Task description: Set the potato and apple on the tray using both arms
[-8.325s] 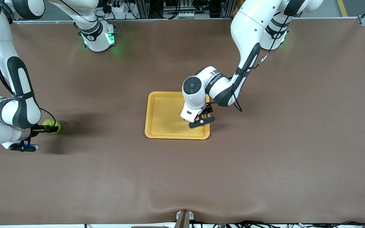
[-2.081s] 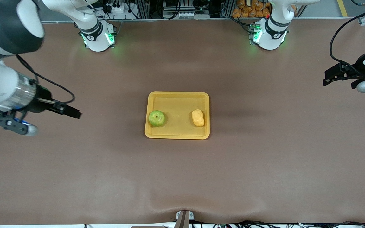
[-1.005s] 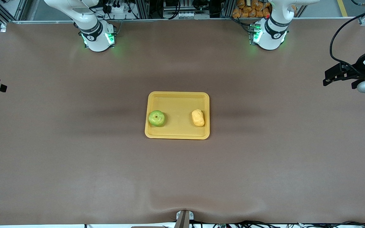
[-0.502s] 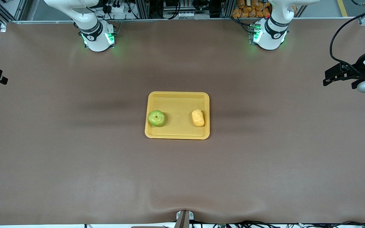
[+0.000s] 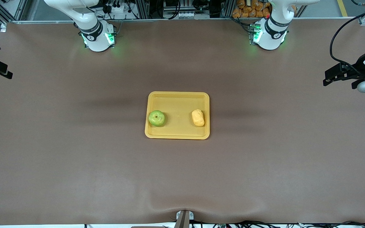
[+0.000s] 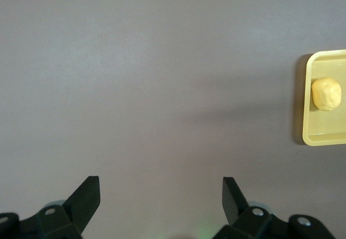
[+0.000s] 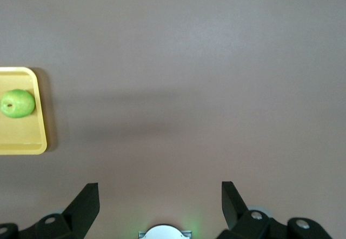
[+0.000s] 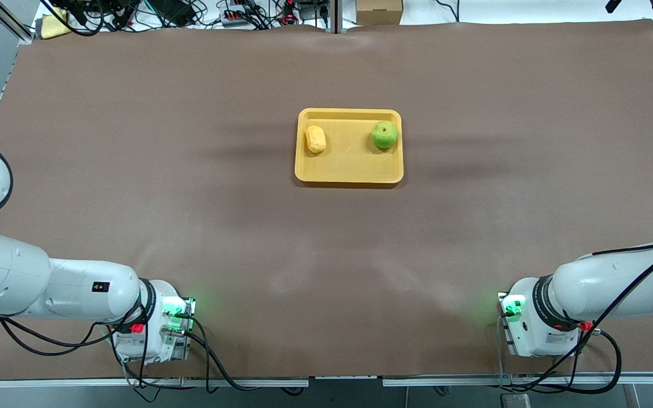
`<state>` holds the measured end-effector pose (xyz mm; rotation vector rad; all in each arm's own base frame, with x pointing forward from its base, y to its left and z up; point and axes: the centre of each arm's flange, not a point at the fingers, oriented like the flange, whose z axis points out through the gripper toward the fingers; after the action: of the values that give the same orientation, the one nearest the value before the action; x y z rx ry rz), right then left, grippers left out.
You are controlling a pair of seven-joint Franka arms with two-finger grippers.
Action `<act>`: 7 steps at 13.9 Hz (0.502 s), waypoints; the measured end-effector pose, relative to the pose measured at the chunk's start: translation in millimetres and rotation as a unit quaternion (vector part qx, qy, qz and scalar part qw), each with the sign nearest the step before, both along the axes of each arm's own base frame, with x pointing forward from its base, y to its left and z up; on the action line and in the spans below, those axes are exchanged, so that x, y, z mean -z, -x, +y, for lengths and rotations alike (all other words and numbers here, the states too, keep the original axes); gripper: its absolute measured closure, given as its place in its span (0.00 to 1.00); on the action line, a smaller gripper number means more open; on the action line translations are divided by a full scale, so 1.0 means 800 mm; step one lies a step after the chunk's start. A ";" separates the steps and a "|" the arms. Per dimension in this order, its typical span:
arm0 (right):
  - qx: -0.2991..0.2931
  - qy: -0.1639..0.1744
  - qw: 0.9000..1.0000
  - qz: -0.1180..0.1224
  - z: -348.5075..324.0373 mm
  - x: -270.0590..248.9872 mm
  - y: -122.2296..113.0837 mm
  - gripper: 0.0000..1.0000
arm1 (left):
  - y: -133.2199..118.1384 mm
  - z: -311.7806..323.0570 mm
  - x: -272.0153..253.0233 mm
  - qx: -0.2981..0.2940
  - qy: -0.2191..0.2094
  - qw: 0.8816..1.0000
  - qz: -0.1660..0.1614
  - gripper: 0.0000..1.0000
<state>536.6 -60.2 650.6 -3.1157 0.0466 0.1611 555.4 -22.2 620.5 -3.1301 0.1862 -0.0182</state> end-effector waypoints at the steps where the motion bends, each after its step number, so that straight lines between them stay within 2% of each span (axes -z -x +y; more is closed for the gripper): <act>1: -0.004 0.000 1.000 0.001 0.006 -0.001 0.000 0.00 | 0.000 0.000 0.000 0.000 0.000 1.000 0.000 0.00; 7: -0.011 0.001 1.000 -0.014 0.014 -0.018 0.001 0.00 | 0.000 0.001 0.000 0.000 0.000 1.000 -0.001 0.00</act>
<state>535.7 -48.7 665.2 -3.1209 0.0120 0.1169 555.6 -21.7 620.7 -3.1302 0.1847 -0.0209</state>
